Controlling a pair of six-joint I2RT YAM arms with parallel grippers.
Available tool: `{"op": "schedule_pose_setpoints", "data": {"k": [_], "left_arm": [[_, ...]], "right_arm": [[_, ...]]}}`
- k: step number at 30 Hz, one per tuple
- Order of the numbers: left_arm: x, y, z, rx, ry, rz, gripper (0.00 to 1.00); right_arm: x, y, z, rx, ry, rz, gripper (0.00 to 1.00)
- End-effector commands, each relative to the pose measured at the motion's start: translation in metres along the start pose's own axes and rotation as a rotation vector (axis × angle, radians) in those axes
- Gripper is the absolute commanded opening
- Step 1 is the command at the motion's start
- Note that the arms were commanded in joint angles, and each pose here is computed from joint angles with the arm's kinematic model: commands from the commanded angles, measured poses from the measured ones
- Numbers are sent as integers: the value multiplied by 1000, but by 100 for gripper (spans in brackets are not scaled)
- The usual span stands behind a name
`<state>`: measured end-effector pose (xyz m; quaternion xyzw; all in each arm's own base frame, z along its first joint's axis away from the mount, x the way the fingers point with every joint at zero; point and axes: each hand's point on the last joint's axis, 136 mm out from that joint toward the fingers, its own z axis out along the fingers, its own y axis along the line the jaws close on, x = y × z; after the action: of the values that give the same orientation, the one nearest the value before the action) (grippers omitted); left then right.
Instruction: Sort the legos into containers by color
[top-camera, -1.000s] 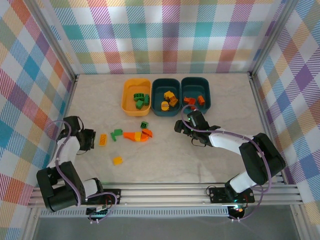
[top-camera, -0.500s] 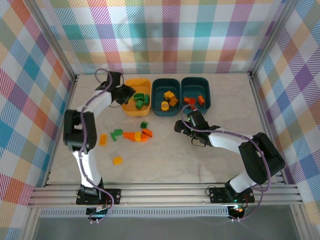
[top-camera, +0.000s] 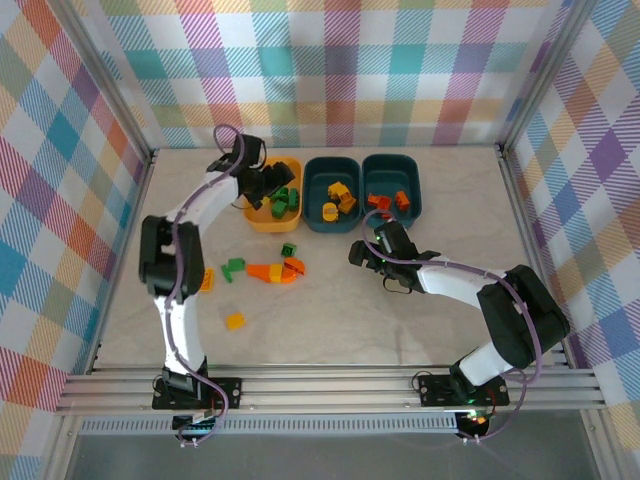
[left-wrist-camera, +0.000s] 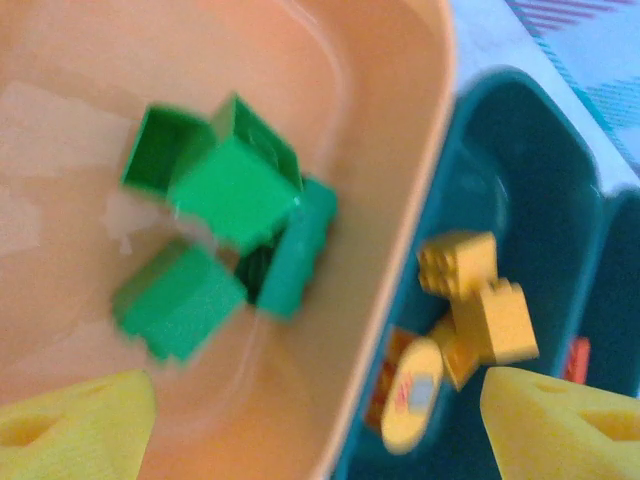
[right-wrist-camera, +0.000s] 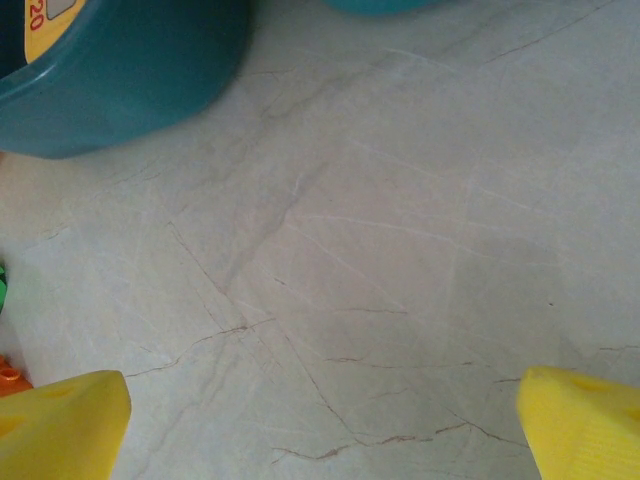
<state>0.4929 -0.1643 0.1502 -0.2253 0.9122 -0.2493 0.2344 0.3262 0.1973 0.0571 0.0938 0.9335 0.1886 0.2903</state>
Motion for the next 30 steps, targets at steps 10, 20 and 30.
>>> {"op": "schedule_pose_setpoints", "data": {"k": [10, 20, 30], "left_arm": [[110, 194, -93, -553, -49, 109, 76], [117, 217, -84, -572, -91, 154, 65], [108, 227, -60, -616, -64, 111, 39]], "right_arm": [[-3, 18, -1, -69, 15, -1, 99], [1, 21, 2, -81, 39, 3, 98], [1, 21, 3, -78, 42, -2, 99]]}}
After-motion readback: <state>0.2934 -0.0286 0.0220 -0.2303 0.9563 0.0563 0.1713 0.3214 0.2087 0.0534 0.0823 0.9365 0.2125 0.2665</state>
